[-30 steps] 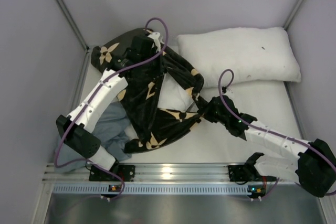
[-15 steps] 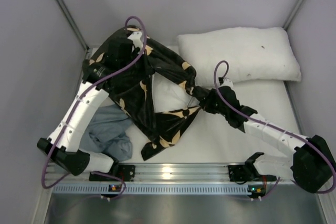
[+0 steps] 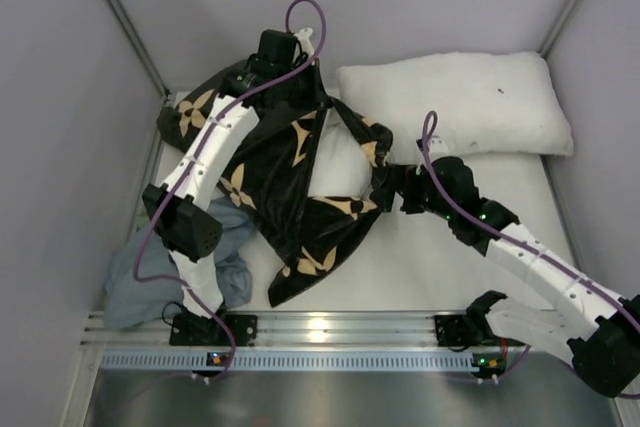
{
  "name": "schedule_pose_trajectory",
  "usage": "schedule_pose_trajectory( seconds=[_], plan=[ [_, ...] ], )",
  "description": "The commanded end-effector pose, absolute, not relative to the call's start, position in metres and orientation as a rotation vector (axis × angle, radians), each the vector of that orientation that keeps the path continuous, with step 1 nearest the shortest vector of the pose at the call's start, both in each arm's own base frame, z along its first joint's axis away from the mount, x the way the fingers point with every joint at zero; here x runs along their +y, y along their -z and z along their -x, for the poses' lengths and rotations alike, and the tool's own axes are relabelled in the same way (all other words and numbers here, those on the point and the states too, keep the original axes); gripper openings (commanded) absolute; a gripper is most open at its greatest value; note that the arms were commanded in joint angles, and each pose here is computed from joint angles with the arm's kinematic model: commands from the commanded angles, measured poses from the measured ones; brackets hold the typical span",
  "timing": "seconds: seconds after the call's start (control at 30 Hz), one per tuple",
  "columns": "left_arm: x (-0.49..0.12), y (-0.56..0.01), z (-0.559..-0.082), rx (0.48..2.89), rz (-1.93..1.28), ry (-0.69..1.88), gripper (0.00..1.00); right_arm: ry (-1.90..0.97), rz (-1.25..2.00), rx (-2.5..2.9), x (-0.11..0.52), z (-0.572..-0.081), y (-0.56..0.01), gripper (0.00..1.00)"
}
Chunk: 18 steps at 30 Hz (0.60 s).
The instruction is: Remove the pillowcase from the pillow
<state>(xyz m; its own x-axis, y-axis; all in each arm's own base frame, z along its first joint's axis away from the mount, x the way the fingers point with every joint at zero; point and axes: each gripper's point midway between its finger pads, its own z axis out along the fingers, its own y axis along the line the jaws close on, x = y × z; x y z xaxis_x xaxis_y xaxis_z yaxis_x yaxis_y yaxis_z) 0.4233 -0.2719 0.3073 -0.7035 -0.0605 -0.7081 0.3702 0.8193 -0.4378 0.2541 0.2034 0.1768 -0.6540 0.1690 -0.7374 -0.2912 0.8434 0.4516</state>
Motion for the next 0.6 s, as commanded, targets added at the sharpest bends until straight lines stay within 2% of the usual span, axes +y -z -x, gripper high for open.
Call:
schedule_pose_trajectory(
  seconds=[0.0, 0.13, 0.17, 0.27, 0.3, 0.4, 0.43, 0.57],
  plan=[
    [-0.287, -0.355, -0.434, 2.093, -0.24, 0.846, 0.0, -0.691, 0.179, 2.059, 0.207, -0.269, -0.225, 0.99],
    [-0.287, -0.34, -0.438, 2.128, -0.223, 0.83, 0.0, -0.631, 0.17, 2.033, 0.21, -0.312, -0.25, 0.99],
    [-0.288, -0.337, -0.437, 2.134, -0.224, 0.83, 0.01, -0.6, 0.147, 2.082, 0.207, -0.329, -0.234, 0.99],
    [-0.284, -0.333, -0.435, 2.145, -0.218, 0.811, 0.09, -0.562, 0.149, 2.122, 0.212, -0.365, -0.224, 1.0],
    [-0.28, -0.336, -0.434, 2.139, -0.208, 0.793, 0.15, -0.531, 0.137, 2.11, 0.212, -0.377, -0.229, 0.99],
    [-0.274, -0.333, -0.431, 2.145, -0.202, 0.762, 0.18, -0.478, 0.101, 2.168, 0.209, -0.396, -0.206, 0.9],
    [-0.272, -0.337, -0.428, 2.136, -0.2, 0.756, 0.19, -0.475, 0.083, 2.18, 0.207, -0.399, -0.202, 0.82],
    [-0.265, -0.336, -0.424, 2.139, -0.194, 0.724, 0.22, -0.519, 0.08, 2.173, 0.21, -0.4, -0.199, 0.77]
  ],
)
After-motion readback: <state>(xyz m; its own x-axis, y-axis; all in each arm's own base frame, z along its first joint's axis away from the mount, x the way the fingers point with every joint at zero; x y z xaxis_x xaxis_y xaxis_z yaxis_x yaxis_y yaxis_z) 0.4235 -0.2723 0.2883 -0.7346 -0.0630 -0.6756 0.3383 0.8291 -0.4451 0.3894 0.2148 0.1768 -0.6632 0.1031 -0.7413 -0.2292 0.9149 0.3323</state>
